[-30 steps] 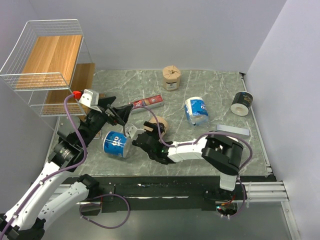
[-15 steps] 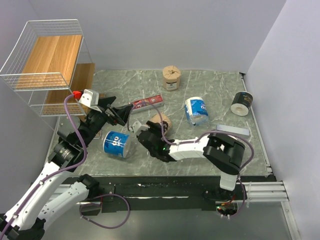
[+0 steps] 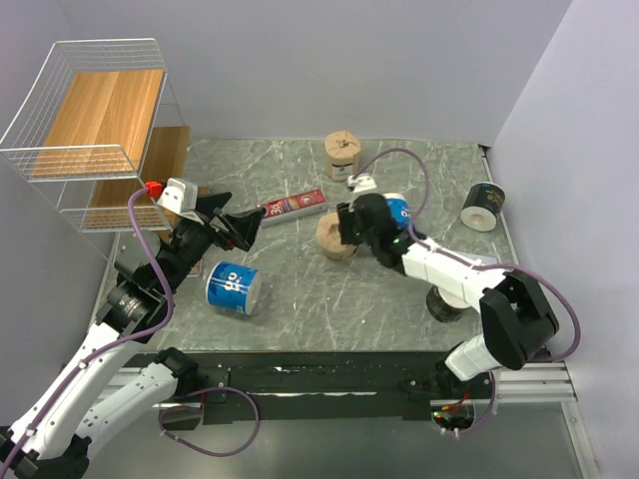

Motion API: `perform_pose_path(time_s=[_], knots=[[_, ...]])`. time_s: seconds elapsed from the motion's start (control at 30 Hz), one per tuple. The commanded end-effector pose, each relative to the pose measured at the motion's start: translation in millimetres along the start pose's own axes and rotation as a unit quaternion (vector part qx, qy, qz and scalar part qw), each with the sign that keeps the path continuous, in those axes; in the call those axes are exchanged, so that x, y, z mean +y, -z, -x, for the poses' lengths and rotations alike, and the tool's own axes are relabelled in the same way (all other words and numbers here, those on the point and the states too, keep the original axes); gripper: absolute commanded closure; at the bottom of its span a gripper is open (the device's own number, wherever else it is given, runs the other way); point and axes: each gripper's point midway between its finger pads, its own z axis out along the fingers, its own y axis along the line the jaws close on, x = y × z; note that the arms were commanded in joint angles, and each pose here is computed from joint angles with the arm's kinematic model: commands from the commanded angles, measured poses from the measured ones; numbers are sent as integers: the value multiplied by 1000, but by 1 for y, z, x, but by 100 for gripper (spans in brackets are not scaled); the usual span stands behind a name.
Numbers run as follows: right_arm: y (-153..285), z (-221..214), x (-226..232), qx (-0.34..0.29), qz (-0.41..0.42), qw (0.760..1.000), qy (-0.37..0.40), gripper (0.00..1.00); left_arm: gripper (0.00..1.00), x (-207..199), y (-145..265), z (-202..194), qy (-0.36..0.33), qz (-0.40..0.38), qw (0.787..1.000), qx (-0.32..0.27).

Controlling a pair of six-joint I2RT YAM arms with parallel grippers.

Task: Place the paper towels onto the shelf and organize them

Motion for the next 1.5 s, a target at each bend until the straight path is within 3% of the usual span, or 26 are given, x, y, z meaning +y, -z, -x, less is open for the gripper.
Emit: perform_pose_path(time_s=[0.0,0.27,0.57,0.67,0.9,0.93,1.0,1.23,1.47], knots=[[8,-12,26,83,114,984,-110,48,3,-2,-3,7,-6,-4,1000,-15],[-1,-26,40,138,158,968,-139,45,4,0,-5,3,-8,-1,1000,-9],[17,-7,64,129,227,952,-162,43,4,11,-12,-5,-13,24,1000,1],[34,5,62,112,230,954,-156,37,3,17,-20,-16,-21,39,999,22],[86,7,37,43,211,971,-105,5,4,29,-53,-64,-36,60,989,132],[100,14,32,19,207,973,-99,1,3,33,-56,-99,-38,62,976,205],[109,3,22,14,190,978,-89,0,3,27,-67,-99,-47,59,970,230],[168,6,0,-87,176,978,-73,0,1,-12,-94,-177,-64,21,926,371],[196,13,-13,-142,160,974,-74,0,5,-46,-109,-201,-81,15,912,402]])
